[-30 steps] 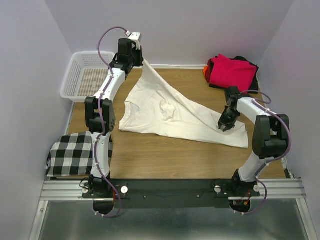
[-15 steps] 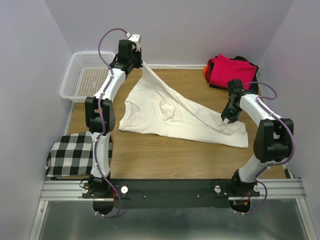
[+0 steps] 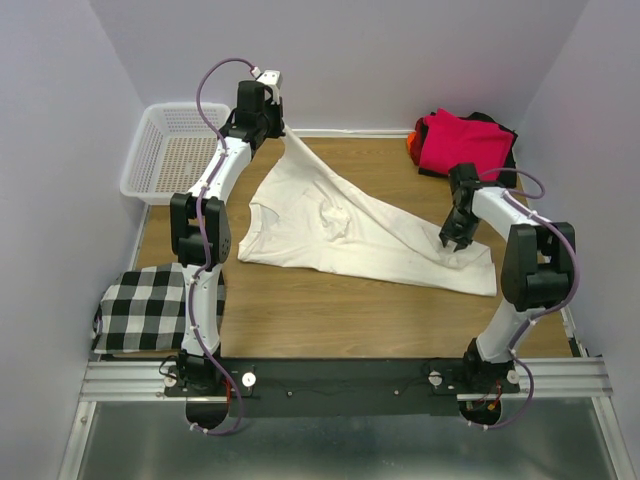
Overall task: Fold and stack the t-shirts
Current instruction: Fold the other side of the tshirt into a rectangle
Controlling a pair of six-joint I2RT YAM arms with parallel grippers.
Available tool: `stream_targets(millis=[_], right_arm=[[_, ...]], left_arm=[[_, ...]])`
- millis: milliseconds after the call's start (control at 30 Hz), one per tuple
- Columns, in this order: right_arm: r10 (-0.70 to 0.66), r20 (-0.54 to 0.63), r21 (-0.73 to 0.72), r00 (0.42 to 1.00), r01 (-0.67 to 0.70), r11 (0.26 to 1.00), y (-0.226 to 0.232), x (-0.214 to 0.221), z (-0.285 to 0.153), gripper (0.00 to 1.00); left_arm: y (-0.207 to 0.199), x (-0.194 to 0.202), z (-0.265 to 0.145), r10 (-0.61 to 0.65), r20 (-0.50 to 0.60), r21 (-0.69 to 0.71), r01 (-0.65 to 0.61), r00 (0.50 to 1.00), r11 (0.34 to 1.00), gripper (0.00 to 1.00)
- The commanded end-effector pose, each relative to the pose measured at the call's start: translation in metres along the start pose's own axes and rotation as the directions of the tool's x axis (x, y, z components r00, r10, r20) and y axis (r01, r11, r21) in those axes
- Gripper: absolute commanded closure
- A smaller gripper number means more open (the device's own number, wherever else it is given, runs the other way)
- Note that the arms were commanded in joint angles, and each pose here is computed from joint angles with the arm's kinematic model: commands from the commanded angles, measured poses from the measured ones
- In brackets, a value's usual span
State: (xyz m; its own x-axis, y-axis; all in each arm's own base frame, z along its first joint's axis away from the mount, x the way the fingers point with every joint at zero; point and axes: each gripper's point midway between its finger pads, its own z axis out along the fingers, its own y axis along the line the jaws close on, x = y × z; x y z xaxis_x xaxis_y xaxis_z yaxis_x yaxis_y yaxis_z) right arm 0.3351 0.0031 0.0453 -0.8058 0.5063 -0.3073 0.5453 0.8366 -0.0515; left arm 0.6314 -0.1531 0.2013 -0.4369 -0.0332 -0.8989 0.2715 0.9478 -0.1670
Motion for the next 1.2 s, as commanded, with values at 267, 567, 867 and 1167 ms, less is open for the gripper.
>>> stream_targets(millis=[267, 567, 867, 1167], right_arm=[[-0.011, -0.008, -0.021, 1.0, 0.011, 1.0, 0.017, -0.007, 0.031, 0.63], [-0.015, -0.011, -0.025, 1.0, 0.015, 1.0, 0.017, -0.006, 0.031, 0.99], [-0.003, 0.115, 0.009, 0.993, 0.002, 1.0, 0.01, -0.042, -0.006, 0.99], [-0.009, 0.275, 0.062, 0.961, -0.009, 0.998, 0.007, -0.098, -0.046, 0.99]], left_arm=[[0.009, 0.014, 0.004, 0.024, -0.032, -0.031, -0.025, 0.999, 0.999, 1.0], [0.009, 0.013, 0.005, 0.028, -0.03, -0.034, -0.03, 0.999, 0.999, 1.0], [0.008, 0.001, 0.001, 0.031, -0.014, -0.034, -0.031, 0.999, 0.999, 1.0], [0.004, -0.031, -0.014, 0.036, 0.048, -0.043, -0.033, 0.998, 0.999, 1.0]])
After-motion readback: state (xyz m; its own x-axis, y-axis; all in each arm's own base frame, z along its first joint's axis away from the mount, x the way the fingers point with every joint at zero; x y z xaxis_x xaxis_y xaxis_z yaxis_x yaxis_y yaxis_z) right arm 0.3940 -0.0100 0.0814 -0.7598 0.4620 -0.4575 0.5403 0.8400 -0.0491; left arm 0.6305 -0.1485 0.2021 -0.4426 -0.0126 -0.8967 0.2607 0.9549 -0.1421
